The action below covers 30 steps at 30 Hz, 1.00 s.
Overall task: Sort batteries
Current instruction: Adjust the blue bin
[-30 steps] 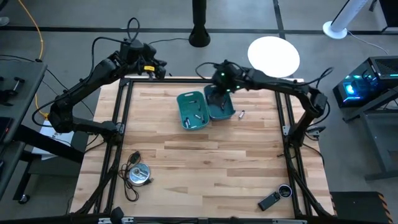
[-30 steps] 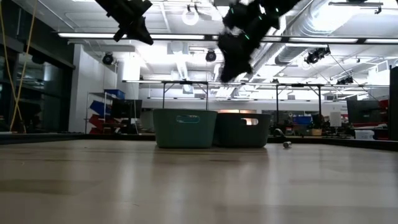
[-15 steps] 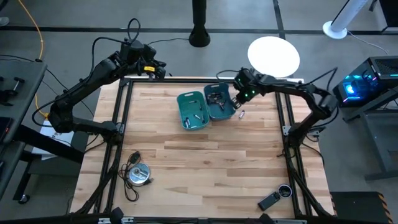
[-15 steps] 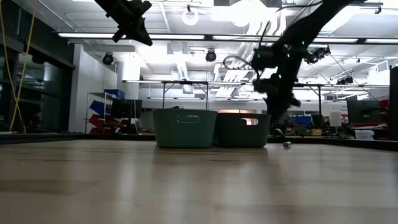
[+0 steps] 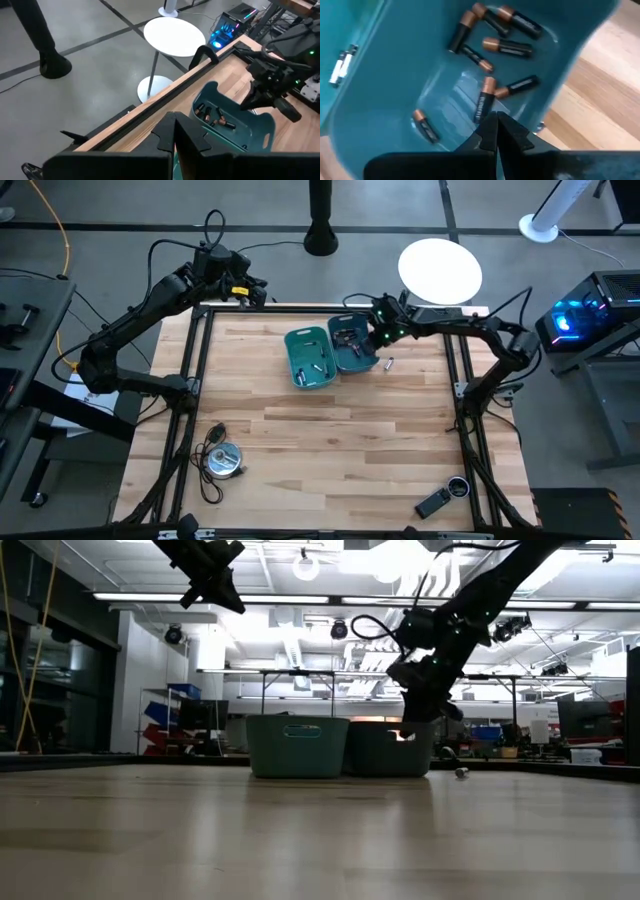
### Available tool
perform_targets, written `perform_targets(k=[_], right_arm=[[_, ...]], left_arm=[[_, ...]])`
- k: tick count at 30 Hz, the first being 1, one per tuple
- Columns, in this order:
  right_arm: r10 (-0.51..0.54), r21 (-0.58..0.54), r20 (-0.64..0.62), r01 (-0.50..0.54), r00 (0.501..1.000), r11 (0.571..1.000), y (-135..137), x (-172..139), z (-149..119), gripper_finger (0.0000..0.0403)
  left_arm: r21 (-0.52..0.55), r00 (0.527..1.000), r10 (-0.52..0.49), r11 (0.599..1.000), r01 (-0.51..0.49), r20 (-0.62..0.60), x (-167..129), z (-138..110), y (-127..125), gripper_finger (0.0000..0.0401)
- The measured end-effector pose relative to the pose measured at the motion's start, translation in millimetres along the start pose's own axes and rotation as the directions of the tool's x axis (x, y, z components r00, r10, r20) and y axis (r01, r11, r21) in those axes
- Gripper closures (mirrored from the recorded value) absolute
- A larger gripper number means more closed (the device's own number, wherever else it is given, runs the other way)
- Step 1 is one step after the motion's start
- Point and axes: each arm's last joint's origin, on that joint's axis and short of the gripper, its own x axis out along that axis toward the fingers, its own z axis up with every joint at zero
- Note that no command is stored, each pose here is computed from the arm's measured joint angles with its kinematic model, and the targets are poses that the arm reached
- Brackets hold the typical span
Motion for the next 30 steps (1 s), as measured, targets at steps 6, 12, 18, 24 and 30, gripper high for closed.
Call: perform_targets(k=[6, 12, 18, 24, 30], right_arm=[[0.002, 0.001, 0.049, -0.002, 0.999, 1.0, 6.8, -7.9, 2.3, 0.0403], [-0.184, 0.06, -0.002, 0.183, 0.983, 0.981, -11.0, -7.3, -3.2, 0.0403], [-0.189, 0.08, -0.036, 0.192, 0.981, 0.978, -18.3, -0.5, -4.2, 0.0403], [-0.128, 0.086, -0.079, 0.134, 0.989, 0.987, -12.3, 11.7, -8.2, 0.0403], [-0.019, 0.129, -0.003, 0.019, 1.0, 0.991, 3.4, 19.1, -2.3, 0.0403]], left_arm=[[0.0, 1.0, 0.0, 1.0, 0.0, 0.0, 0.0, 0.0, 0.0, 0.0401], [-0.008, 1.0, -0.001, 1.0, 0.001, -0.001, 0.0, -0.1, -0.2, 0.0401], [-0.007, 1.0, -0.001, 1.0, 0.001, -0.006, 0.0, -0.7, -0.5, 0.0401], [-0.007, 1.0, -0.001, 1.0, 0.001, -0.009, 0.0, -0.9, -0.5, 0.0401], [-0.006, 1.0, -0.001, 1.0, 0.001, -0.009, 0.0, -0.9, -0.5, 0.0401]])
